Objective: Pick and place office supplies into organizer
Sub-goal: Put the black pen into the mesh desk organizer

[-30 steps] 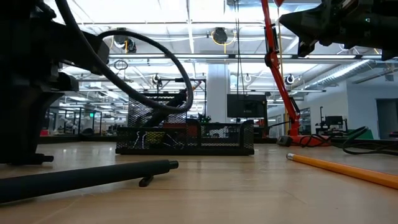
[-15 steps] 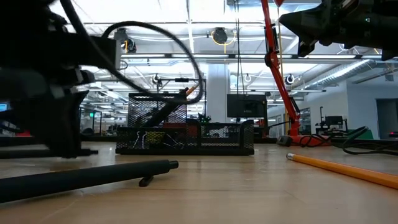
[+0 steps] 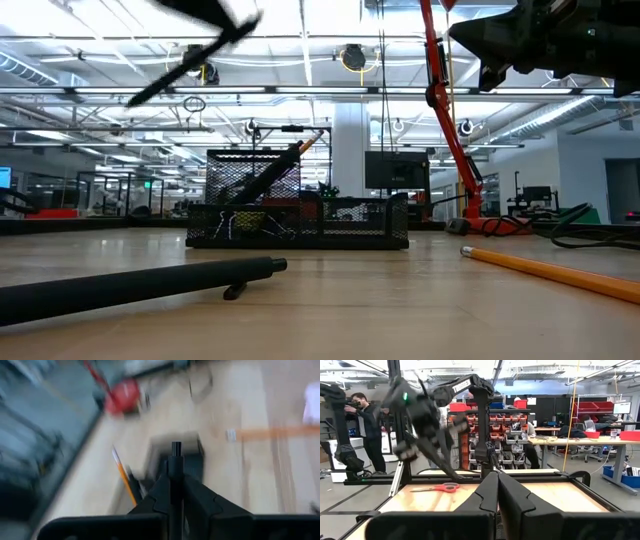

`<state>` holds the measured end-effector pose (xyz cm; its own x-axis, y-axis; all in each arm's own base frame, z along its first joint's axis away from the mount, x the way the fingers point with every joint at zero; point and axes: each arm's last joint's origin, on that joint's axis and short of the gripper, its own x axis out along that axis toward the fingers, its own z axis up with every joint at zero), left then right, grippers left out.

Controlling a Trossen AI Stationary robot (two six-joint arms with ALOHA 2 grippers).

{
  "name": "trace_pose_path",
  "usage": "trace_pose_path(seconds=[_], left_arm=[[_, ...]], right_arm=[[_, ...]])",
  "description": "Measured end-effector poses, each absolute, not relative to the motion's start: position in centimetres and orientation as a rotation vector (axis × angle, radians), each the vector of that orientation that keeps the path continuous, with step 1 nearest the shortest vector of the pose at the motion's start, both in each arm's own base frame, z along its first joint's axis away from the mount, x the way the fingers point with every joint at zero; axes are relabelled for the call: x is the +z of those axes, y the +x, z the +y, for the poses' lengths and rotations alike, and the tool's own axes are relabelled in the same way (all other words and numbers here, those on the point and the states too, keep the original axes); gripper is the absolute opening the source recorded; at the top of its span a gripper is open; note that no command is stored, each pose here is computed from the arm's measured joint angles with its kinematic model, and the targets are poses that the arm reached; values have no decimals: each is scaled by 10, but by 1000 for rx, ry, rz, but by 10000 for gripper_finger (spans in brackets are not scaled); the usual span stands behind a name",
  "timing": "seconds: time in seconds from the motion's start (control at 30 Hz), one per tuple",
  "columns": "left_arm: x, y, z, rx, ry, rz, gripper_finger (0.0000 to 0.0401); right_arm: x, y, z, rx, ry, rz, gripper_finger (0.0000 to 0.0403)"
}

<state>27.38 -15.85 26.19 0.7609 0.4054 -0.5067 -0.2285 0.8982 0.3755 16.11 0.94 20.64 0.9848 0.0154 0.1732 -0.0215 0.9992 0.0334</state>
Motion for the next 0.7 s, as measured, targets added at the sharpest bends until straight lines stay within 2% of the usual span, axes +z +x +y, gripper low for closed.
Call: trace_pose_path(seconds=[0.1,0.2,0.43,0.7], left_arm=[[283,273,-153,327,358,491,34],[288,269,-135,302,357,392,29],[261,255,-74,141,247,120,25],[224,251,-28,47,134,90,30]], right_arm=[[206,161,9,18,35,-174,4],[207,161,9,19,36,-174,4],[206,161,9,19,35,-171,4],[206,161,9,18,25,-174,4]])
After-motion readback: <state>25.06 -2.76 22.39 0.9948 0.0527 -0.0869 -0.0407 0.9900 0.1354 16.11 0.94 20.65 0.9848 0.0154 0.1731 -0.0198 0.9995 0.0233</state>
